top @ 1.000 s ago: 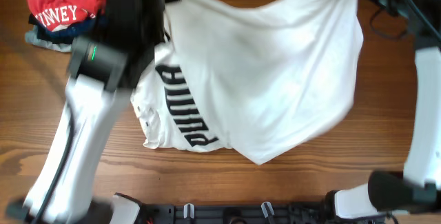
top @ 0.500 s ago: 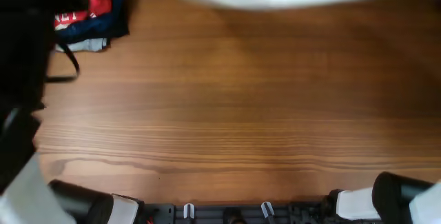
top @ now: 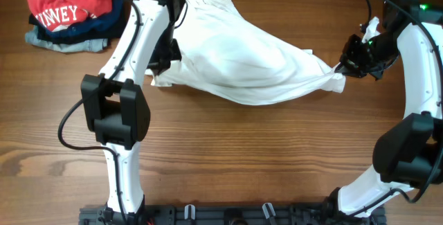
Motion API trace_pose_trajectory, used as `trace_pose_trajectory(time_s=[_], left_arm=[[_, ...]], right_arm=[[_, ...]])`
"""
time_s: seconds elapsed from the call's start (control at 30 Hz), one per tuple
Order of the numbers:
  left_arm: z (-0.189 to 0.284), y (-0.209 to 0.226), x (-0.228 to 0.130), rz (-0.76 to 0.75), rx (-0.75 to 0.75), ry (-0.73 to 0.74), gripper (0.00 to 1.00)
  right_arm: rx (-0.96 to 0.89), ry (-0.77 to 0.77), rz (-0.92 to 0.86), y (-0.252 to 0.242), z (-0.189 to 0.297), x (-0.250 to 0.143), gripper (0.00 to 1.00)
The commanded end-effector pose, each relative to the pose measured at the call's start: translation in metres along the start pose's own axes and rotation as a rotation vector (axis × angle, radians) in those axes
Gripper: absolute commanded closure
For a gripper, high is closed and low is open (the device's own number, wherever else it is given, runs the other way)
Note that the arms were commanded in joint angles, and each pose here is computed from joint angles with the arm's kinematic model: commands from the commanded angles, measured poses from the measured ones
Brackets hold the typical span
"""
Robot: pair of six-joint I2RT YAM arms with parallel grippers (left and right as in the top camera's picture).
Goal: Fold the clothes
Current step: 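Lay the shirt down on the table with both grippers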
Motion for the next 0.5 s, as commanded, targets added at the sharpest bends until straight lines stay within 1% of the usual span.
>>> trace_pose_trajectory(time_s=[0.0,0.07,0.1,0.17,0.2,0.23,0.27,0.33,0.37,0.43,0.47], left_arm=[[0.023,0.014,-0.018,-0.007,-0.175,0.000,0.96],[0.043,0.023,-0.031,0.002,-0.191,-0.061,0.96],[0.061,0.033,-0.046,0.012,-0.209,-0.121,0.96],[0.089,0.049,-0.077,0.034,-0.248,-0.215,0.96],[0.100,0.057,-0.095,0.038,-0.274,-0.253,0.96],[0.106,0.063,-0.112,0.033,-0.294,-0.283,0.93],[0.109,0.069,-0.126,0.032,-0.304,-0.301,0.91],[0.105,0.076,-0.150,0.032,-0.307,-0.309,0.95],[0.100,0.079,-0.162,0.030,-0.307,-0.301,0.85],[0.091,0.079,-0.171,0.025,-0.311,-0.274,0.70],[0.086,0.078,-0.173,0.022,-0.314,-0.255,0.68]], right_arm=[[0.022,-0.072,0.060,0.005,0.029,-0.021,0.95],[0.041,-0.123,0.077,0.006,0.045,-0.032,0.95],[0.041,-0.166,0.086,0.005,0.057,-0.040,0.94],[0.054,-0.206,0.098,0.004,0.072,-0.054,0.85],[0.057,-0.216,0.109,0.004,0.076,-0.059,0.60],[0.053,-0.212,0.128,0.003,0.078,-0.062,0.35],[0.046,-0.196,0.134,0.003,0.077,-0.065,0.36],[0.038,-0.164,0.140,0.005,0.071,-0.070,0.48],[0.040,-0.165,0.154,0.008,0.070,-0.070,0.46],[0.057,-0.193,0.170,0.013,0.070,-0.067,0.36],[0.067,-0.204,0.175,0.014,0.071,-0.065,0.34]])
Point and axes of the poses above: each gripper's point midway between its finger pads, its own z axis back along the fingers, its own y axis along the line the jaws close on, x = y × z, the point moved 9 cm from there along z, back along the fingers, and after that the axes turned 9 degrees about -z, right-handed, at the moved point
